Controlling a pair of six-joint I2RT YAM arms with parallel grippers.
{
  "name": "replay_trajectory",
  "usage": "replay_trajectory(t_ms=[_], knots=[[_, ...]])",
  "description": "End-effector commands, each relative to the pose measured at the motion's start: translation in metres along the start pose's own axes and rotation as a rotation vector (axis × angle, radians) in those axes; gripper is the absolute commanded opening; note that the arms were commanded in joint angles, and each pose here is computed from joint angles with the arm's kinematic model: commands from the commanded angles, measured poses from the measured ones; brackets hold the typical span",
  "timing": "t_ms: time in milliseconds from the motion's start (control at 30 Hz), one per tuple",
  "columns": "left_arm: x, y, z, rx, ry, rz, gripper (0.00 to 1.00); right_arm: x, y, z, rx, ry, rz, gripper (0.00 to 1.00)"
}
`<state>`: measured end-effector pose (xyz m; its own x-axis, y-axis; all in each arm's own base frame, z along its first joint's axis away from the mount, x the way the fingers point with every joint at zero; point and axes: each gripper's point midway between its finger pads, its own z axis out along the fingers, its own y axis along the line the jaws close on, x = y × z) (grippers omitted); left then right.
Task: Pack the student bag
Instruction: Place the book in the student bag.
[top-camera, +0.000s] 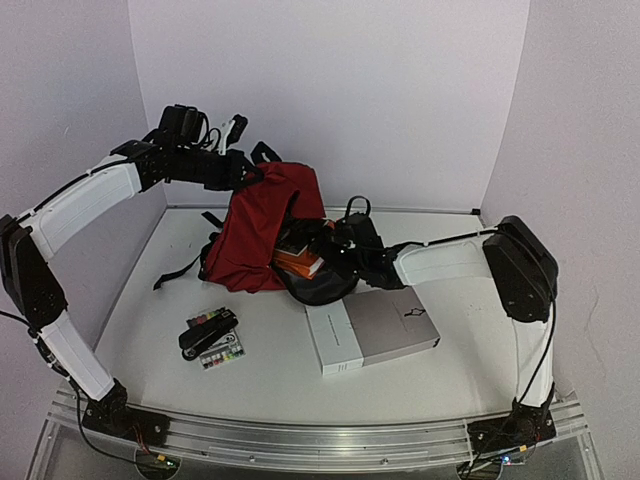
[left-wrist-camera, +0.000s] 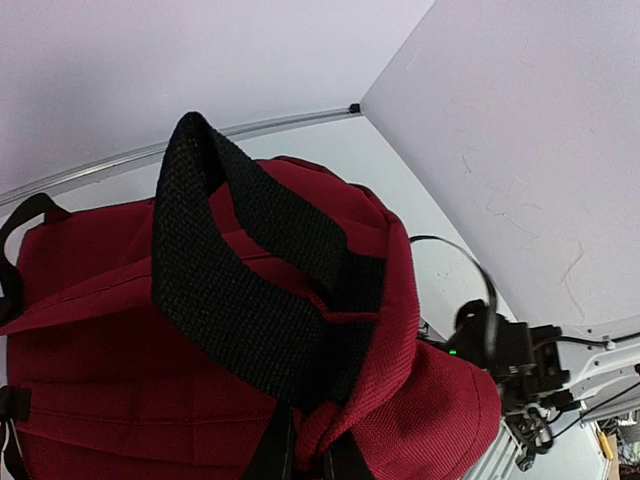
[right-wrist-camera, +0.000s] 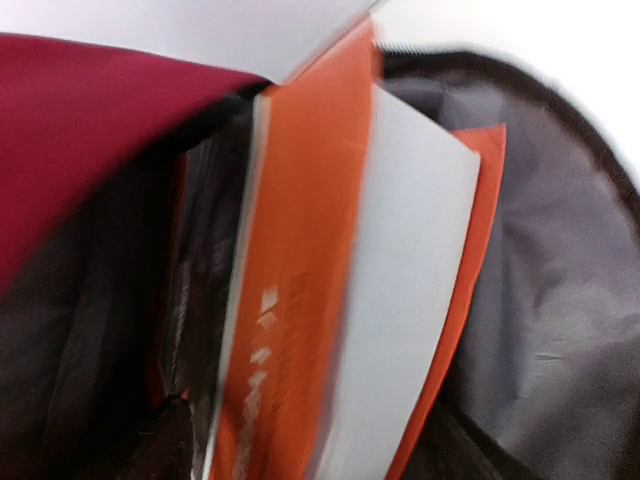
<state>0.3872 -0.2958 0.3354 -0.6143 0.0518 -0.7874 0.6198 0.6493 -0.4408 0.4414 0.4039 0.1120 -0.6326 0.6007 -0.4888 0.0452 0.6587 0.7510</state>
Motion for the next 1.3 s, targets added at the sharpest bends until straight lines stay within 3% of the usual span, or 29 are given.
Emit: replay_trajectory(t_ms=[0, 133, 233, 567, 667, 867, 1000, 1133, 1267], knots=[[-0.032, -0.005, -0.032, -0.008, -0.155, 0.020, 0.00, -0.056, 0.034, -0.058, -0.004, -0.149, -0.154, 0.84], [-0.024, 0.000, -0.030, -0.008, -0.142, 0.006, 0.00, -0.069, 0.024, -0.087, 0.031, -0.191, -0.201, 0.96], [-0.023, 0.001, -0.030, -0.005, -0.144, -0.004, 0.00, -0.063, 0.021, -0.091, 0.025, -0.158, -0.217, 0.95], [-0.021, -0.004, -0.037, 0.010, -0.147, -0.012, 0.00, 0.005, 0.015, -0.052, -0.056, 0.128, -0.189, 0.71], [-0.019, -0.006, -0.038, 0.019, -0.140, -0.012, 0.00, 0.010, 0.014, -0.042, -0.055, 0.142, -0.186, 0.65], [-0.015, -0.008, -0.036, 0.041, -0.118, -0.017, 0.00, 0.022, 0.031, -0.017, -0.116, 0.181, -0.215, 0.44], [-0.010, -0.009, -0.032, 0.061, -0.096, -0.027, 0.00, 0.030, 0.049, -0.004, -0.194, 0.209, -0.242, 0.39], [-0.008, -0.001, -0.034, 0.024, -0.097, -0.046, 0.00, 0.026, 0.050, 0.000, -0.197, 0.195, -0.267, 0.43], [-0.012, 0.018, -0.045, -0.018, -0.126, -0.098, 0.00, -0.002, 0.037, -0.023, -0.145, 0.122, -0.283, 0.65]])
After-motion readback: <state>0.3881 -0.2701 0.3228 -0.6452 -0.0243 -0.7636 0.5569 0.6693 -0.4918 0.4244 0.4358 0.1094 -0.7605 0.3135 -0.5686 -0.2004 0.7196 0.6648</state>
